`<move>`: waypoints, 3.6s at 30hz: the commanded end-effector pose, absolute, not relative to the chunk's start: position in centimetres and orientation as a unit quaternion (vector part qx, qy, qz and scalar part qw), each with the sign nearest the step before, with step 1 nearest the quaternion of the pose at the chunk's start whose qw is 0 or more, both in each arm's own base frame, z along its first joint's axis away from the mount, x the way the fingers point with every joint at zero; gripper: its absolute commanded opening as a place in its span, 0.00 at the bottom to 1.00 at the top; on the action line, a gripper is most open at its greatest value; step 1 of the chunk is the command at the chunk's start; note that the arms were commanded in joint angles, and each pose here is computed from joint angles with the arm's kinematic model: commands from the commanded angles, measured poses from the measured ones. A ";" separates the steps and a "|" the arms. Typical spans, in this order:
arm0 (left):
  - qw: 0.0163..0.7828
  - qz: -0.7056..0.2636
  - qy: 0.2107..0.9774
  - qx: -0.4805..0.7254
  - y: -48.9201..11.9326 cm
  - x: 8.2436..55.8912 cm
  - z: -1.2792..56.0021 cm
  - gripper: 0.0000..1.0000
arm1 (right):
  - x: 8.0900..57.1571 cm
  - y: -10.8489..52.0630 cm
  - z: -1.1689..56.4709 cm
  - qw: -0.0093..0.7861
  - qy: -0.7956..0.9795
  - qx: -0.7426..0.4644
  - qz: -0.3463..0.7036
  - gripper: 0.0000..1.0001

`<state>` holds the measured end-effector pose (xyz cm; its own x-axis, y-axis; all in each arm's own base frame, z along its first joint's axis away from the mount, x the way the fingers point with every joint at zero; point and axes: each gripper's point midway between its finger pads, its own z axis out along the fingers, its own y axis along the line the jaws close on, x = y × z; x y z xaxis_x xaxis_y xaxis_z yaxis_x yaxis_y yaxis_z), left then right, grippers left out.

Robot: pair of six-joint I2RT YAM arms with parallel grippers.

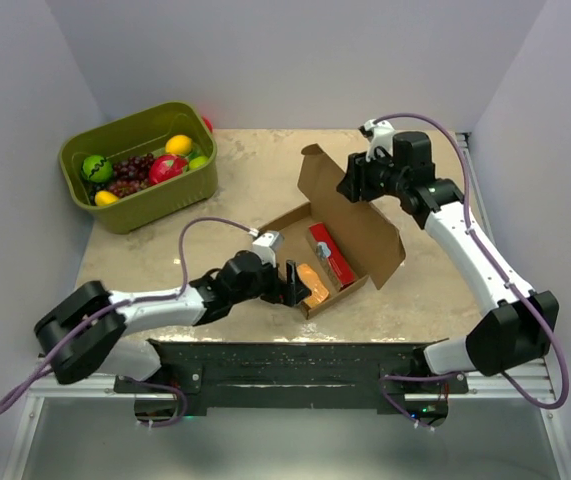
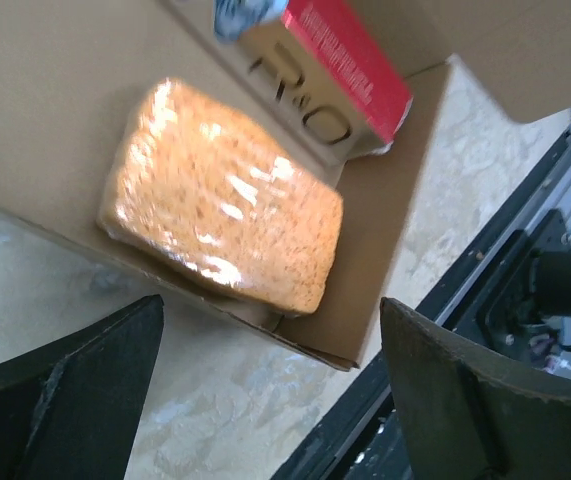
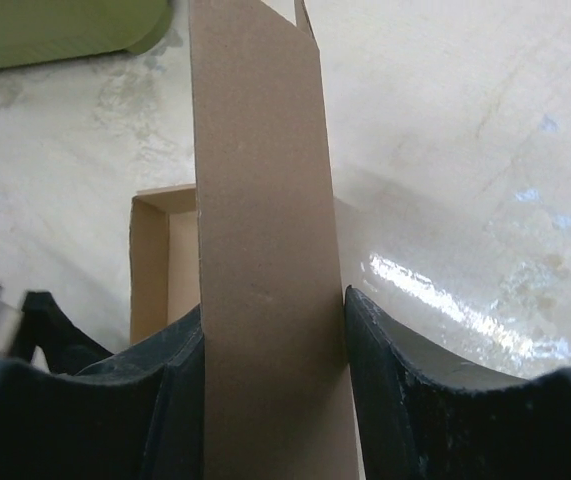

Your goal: Fold the paper box

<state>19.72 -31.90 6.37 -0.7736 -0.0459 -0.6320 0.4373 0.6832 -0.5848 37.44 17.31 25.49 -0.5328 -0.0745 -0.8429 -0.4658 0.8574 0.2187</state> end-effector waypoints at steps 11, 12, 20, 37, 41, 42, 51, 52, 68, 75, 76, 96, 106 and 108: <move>0.548 -0.283 0.779 0.109 -19.5 26.3 21.0 1.00 | 34.3 26.4 29.6 0.466 0.725 -0.378 0.338 0.29; 0.546 -0.276 0.783 0.112 -19.0 26.3 21.1 1.00 | 34.0 26.7 29.8 0.465 0.718 -0.385 0.346 0.29; 0.605 -0.312 0.719 0.141 -18.0 30.5 23.4 1.00 | 33.6 27.7 29.5 0.462 0.705 -0.404 0.357 0.18; 0.644 -0.328 0.658 0.212 -17.2 32.9 22.2 1.00 | 31.1 28.2 30.5 0.444 0.669 -0.451 0.391 0.00; 0.635 -0.348 0.646 0.243 -17.9 33.0 22.2 1.00 | 30.6 28.4 30.5 0.438 0.660 -0.459 0.402 0.00; 0.630 -0.348 0.650 0.245 -18.0 33.4 21.7 1.00 | 30.4 28.5 30.5 0.433 0.658 -0.462 0.407 0.00; 0.647 -0.333 0.631 0.269 -17.8 35.8 22.1 1.00 | 29.2 28.7 31.0 0.420 0.638 -0.483 0.428 0.00; 0.646 -0.340 0.624 0.280 -18.3 35.9 22.5 1.00 | 29.1 28.8 30.9 0.418 0.639 -0.483 0.429 0.00; 0.601 -0.426 0.604 0.305 -20.8 36.9 21.3 0.88 | 30.1 28.9 29.7 0.402 0.655 -0.482 0.422 0.00; 0.599 -0.440 0.599 0.297 -21.4 36.1 21.6 0.54 | 30.9 28.9 29.9 0.414 0.660 -0.474 0.411 0.00; 0.597 -0.438 0.607 0.290 -21.3 36.2 21.3 0.49 | 31.0 28.9 29.9 0.416 0.661 -0.472 0.409 0.00; 0.637 -0.364 0.635 0.241 -20.1 36.2 21.2 0.00 | 34.9 27.1 31.1 0.483 0.727 -0.343 0.346 0.52; 0.667 -0.271 0.662 0.210 -16.6 36.0 20.7 0.00 | 36.1 19.3 29.6 0.514 0.777 -0.194 0.307 0.84; 0.666 -0.269 0.664 0.207 -16.3 35.8 20.4 0.00 | 35.6 17.8 29.5 0.528 0.778 -0.173 0.294 0.85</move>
<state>35.11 -17.95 19.84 -0.0922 -0.1119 -0.9894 0.6888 0.7104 -0.1445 35.80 21.01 28.27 -0.4193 -0.0689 -0.9052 -0.6669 0.6999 0.2556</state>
